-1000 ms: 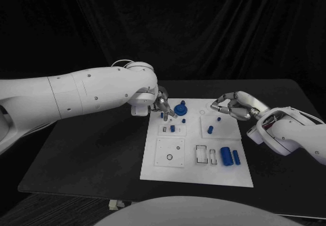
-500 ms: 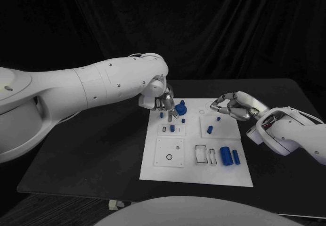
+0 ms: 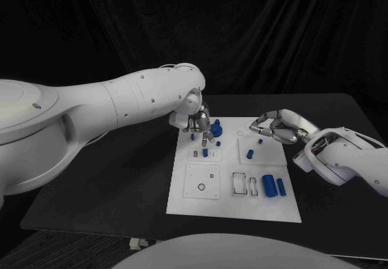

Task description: Assemble the parts on the task board

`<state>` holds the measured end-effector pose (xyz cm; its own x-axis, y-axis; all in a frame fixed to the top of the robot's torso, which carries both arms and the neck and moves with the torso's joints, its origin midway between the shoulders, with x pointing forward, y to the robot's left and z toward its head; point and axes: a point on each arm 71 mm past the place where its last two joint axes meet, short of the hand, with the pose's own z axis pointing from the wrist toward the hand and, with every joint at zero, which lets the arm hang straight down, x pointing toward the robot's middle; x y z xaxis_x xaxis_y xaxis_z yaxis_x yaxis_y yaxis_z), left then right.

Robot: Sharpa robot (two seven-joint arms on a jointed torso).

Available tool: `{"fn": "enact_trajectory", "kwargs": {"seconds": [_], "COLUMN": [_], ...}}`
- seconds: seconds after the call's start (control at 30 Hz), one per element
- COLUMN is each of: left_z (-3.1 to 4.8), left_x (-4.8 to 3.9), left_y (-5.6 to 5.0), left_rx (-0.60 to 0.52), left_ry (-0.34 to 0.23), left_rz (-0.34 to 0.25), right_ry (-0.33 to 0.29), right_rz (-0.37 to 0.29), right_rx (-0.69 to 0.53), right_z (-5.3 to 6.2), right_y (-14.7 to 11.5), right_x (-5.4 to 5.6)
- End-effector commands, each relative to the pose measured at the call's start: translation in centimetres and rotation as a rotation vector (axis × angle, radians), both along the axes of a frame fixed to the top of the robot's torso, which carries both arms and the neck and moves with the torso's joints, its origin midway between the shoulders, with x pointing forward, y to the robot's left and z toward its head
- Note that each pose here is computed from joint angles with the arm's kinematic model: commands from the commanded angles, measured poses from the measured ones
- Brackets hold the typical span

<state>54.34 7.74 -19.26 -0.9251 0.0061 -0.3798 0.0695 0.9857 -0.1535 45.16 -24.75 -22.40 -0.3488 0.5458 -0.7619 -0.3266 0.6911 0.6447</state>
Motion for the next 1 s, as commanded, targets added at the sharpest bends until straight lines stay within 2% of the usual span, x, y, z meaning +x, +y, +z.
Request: {"fn": "enact_trajectory", "kwargs": {"seconds": [0.03,0.27,1.0], "left_z": [-0.37,-0.78,-2.35], "left_x": [-0.08,0.14,0.16], "left_y": [0.3,0.6,0.5], "left_rx": [0.058,0.082,0.093], "left_ry": [0.022,-0.002,-0.006], "left_rz": [-0.005,0.002,0.025], "right_ry": [0.010,0.010,0.016], "right_rz": [0.006,0.006,0.007], "right_rx": [-0.003,-0.002,-0.003], "right_z": [-0.1,-0.1,-0.1], "right_y": [0.2,0.2,0.1], "right_x": [-0.1,-0.1,-0.2]}}
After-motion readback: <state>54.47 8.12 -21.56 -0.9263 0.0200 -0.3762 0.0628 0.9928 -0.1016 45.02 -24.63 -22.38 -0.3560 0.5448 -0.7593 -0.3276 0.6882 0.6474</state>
